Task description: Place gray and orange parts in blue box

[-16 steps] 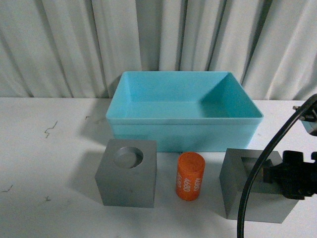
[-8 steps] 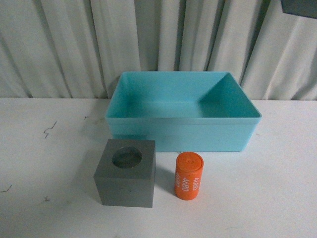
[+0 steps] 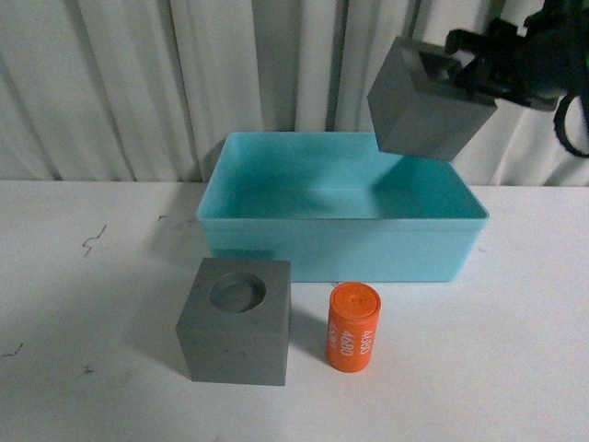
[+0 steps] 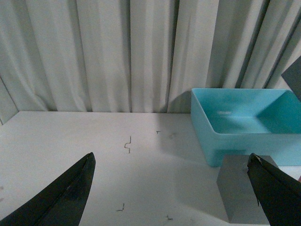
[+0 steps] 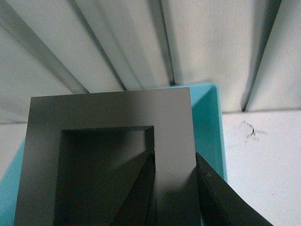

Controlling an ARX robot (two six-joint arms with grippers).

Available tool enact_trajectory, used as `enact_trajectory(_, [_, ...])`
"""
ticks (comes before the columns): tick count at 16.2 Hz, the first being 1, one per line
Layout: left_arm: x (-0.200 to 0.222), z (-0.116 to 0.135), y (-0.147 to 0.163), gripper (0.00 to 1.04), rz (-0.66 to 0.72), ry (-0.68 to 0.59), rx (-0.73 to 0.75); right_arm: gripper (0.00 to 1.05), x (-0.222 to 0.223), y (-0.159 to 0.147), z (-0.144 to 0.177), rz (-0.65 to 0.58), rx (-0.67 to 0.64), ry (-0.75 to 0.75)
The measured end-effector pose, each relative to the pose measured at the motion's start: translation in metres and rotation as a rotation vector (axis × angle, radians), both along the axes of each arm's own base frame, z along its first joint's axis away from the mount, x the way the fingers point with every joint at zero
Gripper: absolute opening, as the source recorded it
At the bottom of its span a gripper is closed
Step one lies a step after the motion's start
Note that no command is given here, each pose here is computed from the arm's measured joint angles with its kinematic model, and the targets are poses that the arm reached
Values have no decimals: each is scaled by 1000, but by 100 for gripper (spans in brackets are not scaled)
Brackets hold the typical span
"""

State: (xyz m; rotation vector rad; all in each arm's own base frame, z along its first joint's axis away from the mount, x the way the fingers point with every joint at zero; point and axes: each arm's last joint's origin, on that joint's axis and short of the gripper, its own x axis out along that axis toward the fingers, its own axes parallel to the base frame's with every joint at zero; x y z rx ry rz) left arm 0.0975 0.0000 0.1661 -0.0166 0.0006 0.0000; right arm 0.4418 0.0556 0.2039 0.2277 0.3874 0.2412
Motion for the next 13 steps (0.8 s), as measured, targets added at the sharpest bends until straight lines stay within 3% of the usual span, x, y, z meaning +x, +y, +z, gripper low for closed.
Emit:
enact_trajectory(4, [0, 0, 0, 98, 0, 0, 0, 19, 7, 6, -47, -72, -8, 145])
enact_trajectory(13, [0, 0, 0, 98, 0, 0, 0, 19, 8, 4, -55, -120, 8, 185])
